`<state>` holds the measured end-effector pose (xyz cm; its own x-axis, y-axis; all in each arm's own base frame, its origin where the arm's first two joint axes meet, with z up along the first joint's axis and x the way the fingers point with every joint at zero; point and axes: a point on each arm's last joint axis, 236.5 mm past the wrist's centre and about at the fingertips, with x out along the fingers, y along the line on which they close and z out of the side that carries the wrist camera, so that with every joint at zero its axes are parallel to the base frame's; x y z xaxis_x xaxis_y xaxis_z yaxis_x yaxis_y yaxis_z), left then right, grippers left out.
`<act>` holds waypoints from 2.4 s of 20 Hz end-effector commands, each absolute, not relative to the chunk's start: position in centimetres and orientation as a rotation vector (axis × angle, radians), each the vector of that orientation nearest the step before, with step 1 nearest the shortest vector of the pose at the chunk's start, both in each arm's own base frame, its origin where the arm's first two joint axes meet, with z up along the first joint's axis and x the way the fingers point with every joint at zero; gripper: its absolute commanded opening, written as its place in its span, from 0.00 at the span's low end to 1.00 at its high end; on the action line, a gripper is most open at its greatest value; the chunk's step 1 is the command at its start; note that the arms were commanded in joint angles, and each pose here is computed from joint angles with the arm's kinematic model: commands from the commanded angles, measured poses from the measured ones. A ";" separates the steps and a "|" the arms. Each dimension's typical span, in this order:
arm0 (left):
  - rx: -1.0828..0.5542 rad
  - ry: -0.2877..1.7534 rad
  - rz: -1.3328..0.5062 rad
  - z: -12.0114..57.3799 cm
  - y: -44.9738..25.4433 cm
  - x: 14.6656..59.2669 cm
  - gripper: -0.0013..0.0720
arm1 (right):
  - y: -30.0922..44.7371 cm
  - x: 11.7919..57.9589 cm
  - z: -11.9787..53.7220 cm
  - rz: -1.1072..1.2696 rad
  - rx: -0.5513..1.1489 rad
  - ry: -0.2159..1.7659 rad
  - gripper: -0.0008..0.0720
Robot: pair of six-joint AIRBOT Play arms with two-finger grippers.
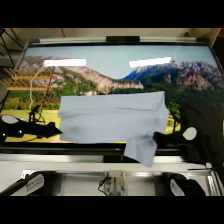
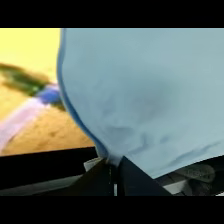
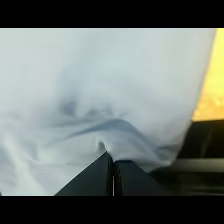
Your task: Fold the shirts.
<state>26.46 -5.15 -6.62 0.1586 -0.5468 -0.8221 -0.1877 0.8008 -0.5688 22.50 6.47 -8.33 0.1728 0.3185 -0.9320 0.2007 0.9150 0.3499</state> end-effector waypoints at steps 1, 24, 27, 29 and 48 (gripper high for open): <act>-0.616 1.284 -0.284 -2.4 -4.0 31.2 0.07 | 5.0 30.0 -1.5 0.122 0.389 1.157 0.09; -0.764 1.391 -0.370 -3.3 -5.1 45.1 0.76 | -0.6 47.0 -5.1 0.202 0.169 1.132 0.96; -0.720 1.308 -0.383 0.6 -5.0 45.2 0.75 | 0.3 45.3 -7.6 0.254 0.227 1.233 0.97; -0.685 1.263 -0.402 3.1 -5.6 45.0 0.75 | 1.1 45.0 -9.3 0.276 0.250 1.269 0.97; -0.500 1.178 -0.774 2.6 -31.7 42.9 0.07 | 11.3 41.5 12.0 0.558 0.454 1.135 0.09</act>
